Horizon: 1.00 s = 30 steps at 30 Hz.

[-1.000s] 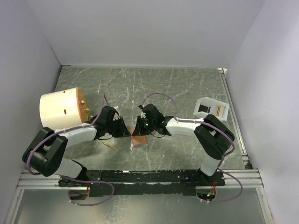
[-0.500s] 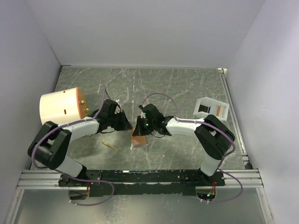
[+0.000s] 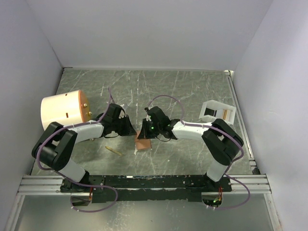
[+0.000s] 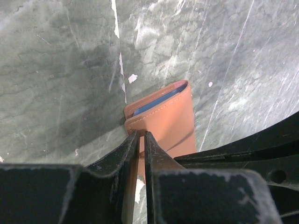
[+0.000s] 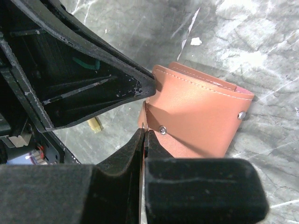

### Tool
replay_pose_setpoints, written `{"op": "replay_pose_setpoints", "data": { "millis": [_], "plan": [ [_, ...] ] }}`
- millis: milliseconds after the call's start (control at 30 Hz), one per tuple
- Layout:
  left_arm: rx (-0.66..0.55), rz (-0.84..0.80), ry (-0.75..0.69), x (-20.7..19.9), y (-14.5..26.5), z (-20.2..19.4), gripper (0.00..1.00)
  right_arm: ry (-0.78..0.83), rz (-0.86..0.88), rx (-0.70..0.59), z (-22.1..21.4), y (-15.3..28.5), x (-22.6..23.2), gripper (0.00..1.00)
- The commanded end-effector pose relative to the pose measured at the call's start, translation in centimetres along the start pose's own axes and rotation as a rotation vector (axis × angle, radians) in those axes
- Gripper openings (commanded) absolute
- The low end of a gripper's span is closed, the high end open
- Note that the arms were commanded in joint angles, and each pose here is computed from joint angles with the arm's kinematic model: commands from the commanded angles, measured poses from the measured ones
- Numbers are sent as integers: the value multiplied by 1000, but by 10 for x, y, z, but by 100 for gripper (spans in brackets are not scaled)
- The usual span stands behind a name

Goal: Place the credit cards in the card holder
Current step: Close the card holder at the center of the board.

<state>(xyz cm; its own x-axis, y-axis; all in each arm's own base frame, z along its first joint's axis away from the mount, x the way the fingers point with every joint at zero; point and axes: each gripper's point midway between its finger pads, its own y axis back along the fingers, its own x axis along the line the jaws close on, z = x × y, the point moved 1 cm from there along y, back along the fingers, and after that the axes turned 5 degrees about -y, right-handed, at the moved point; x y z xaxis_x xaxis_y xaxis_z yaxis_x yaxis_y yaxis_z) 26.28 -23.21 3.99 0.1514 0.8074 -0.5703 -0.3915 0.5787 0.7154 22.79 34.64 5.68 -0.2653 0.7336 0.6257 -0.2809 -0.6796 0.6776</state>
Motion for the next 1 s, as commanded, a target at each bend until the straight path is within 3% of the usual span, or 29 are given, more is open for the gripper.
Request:
{"op": "replay_pose_setpoints", "data": {
  "millis": [0, 967],
  "plan": [
    [-9, -20, -21, 0, -1, 2, 21, -2, -17, -32, 7, 4, -4, 0],
    [-18, -33, -17, -5, 4, 4, 25, -45, -74, -2, -3, -3, -31, 0]
  ]
}}
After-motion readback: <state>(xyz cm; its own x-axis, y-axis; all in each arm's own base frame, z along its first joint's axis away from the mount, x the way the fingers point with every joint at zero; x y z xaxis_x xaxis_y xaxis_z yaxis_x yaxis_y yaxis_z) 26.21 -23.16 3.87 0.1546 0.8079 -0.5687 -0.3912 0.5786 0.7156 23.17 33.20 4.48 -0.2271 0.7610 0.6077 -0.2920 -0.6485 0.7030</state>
